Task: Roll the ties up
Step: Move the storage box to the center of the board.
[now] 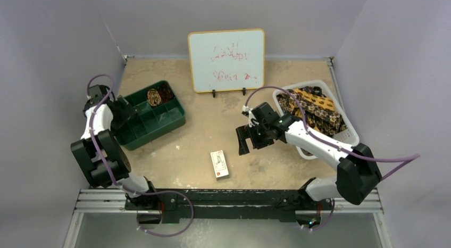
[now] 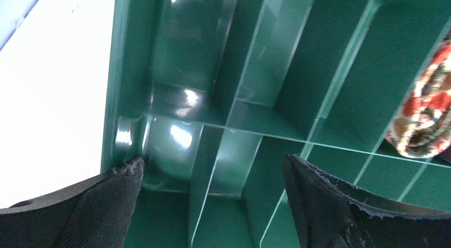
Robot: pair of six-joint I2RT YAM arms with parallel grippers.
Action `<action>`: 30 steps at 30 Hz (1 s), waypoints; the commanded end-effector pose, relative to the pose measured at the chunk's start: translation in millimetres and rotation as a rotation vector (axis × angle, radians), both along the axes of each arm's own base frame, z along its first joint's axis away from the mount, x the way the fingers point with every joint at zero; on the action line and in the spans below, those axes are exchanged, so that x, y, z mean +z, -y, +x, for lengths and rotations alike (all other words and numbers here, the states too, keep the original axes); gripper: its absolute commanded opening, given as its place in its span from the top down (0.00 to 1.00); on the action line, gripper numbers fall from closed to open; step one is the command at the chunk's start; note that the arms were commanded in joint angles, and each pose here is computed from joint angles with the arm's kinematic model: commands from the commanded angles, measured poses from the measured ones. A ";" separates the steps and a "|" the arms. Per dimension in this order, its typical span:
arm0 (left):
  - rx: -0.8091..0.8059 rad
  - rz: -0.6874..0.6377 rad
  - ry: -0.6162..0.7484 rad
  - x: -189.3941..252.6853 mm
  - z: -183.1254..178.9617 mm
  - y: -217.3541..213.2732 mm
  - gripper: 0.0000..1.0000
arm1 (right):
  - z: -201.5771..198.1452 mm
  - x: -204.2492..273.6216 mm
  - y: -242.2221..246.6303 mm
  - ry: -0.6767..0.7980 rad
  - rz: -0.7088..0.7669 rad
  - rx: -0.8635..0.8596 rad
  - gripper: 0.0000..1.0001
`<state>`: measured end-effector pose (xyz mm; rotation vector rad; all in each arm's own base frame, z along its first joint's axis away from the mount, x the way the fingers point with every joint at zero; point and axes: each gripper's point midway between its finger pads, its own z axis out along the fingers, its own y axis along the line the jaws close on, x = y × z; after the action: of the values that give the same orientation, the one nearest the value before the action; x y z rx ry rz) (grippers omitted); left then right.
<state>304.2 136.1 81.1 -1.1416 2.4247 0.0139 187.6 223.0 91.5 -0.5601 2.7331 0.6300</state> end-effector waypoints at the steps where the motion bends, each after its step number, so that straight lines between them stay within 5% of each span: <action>1: -0.147 0.028 0.178 34.2 50.4 -14.9 0.00 | 7.3 5.1 -1.5 0.010 -0.024 0.021 0.01; 14: -0.316 -0.262 0.356 24.1 133.0 12.1 0.06 | 15.4 -0.5 -2.1 0.005 -0.058 0.000 0.01; 25: -0.309 -0.313 0.436 28.1 184.7 10.1 0.06 | 15.8 -10.6 -0.5 -0.020 -0.090 0.005 0.01; 30: -0.350 -0.262 0.479 68.5 186.3 9.2 0.06 | 20.3 -6.9 -1.7 -0.004 -0.090 0.002 0.01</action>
<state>476.9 131.6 95.5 -0.8070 2.2697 -0.6119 196.8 220.5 69.4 -0.5716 2.8256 0.5187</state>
